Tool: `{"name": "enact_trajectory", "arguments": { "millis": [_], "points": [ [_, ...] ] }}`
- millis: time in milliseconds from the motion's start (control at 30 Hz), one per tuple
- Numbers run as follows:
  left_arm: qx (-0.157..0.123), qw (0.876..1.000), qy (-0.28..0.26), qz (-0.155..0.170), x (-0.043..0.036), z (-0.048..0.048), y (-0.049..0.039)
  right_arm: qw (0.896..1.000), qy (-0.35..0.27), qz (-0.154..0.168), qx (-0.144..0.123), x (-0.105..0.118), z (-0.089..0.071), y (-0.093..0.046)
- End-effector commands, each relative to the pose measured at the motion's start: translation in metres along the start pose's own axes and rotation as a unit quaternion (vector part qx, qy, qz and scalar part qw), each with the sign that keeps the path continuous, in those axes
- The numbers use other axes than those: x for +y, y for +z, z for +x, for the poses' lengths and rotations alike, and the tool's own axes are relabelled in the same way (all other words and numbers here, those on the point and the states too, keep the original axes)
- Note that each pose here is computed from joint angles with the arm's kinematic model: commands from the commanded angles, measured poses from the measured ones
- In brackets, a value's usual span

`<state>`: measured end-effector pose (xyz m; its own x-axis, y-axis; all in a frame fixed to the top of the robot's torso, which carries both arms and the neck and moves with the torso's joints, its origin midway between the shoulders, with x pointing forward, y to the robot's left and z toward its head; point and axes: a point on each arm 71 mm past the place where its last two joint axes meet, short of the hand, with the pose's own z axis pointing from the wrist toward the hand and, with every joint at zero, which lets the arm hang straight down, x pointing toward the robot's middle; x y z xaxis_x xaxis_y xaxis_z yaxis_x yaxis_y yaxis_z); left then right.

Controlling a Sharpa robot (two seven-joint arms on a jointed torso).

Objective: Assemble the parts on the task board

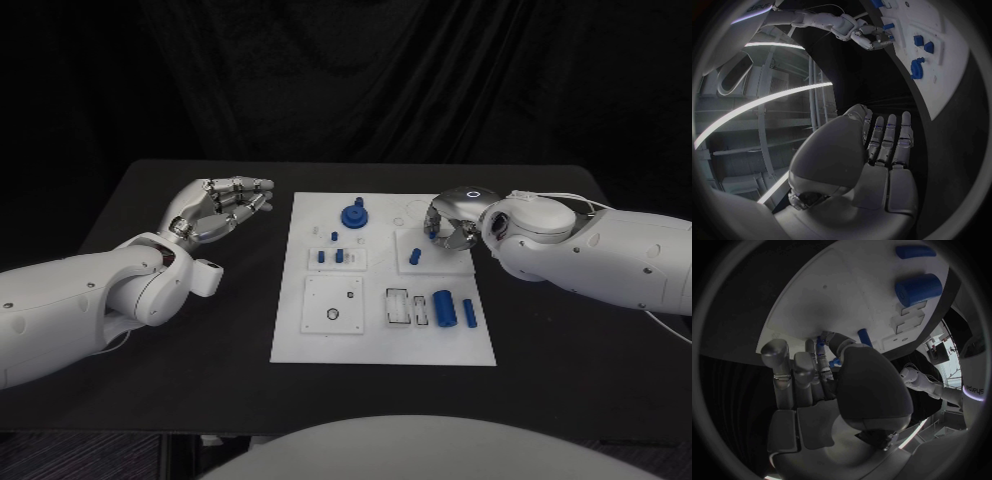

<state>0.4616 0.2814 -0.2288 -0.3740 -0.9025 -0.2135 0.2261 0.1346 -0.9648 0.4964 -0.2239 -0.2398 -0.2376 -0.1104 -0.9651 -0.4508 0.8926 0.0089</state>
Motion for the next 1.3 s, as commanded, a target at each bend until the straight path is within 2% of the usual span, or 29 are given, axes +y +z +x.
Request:
{"name": "enact_trajectory", "arguments": {
  "millis": [33,1300],
  "points": [
    [0.004,0.995,-0.009,0.097,-0.0133,0.0012,-0.0011,1.000,0.007,-0.001,-0.001,0.0004,0.0019,0.0001],
    [0.007,0.996,-0.012,0.088,-0.0099,0.0017,-0.0014,1.000,0.009,0.006,0.021,-0.0004,0.0055,0.0024]
  ]
}}
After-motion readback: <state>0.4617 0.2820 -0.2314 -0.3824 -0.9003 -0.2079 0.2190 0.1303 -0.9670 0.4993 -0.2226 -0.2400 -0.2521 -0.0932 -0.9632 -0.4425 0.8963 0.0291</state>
